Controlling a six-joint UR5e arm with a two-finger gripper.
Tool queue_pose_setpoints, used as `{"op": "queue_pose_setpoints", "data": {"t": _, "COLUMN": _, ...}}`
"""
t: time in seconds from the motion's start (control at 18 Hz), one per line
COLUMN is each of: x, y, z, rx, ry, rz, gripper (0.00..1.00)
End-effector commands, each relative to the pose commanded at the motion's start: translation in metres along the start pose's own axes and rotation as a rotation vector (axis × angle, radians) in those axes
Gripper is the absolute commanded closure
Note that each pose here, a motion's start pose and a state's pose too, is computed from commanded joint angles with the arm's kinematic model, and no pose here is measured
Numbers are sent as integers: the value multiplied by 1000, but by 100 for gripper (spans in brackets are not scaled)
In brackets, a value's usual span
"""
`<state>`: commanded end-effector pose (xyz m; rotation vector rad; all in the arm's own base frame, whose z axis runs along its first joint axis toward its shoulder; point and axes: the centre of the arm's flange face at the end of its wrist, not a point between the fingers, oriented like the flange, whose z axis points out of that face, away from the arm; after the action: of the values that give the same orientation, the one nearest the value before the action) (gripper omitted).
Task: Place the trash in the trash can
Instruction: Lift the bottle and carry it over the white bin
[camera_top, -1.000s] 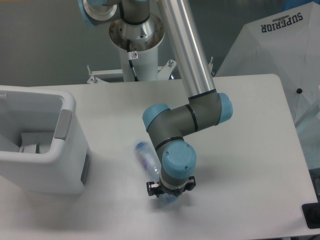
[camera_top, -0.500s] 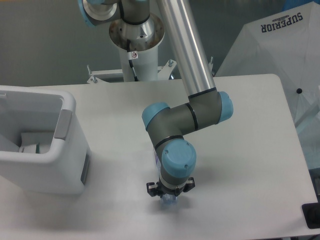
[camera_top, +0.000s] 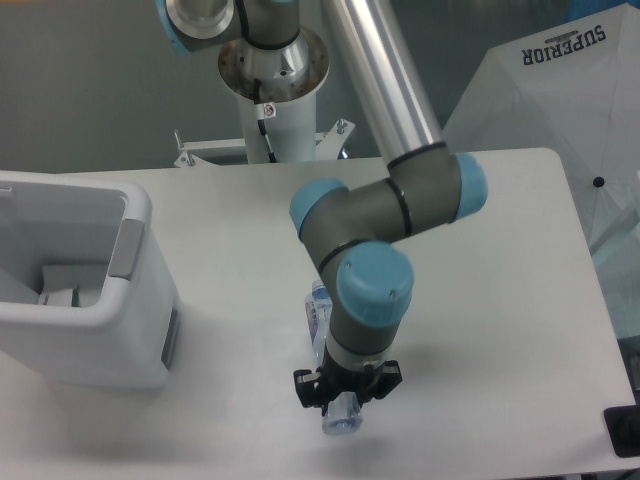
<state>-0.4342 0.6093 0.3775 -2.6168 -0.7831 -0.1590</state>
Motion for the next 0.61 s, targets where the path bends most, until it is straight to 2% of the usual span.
{"op": "queue_pose_setpoints", "data": {"t": 0.33, "x": 41, "y": -31, "z": -91, "rx": 183, "ry": 132, "rz": 55, "gripper": 49}}
{"op": "queue_pose_setpoints", "data": {"t": 0.61, "x": 82, "y": -41, "z": -153, "rx": 394, "ry": 251, "rz": 177, "gripper": 49}}
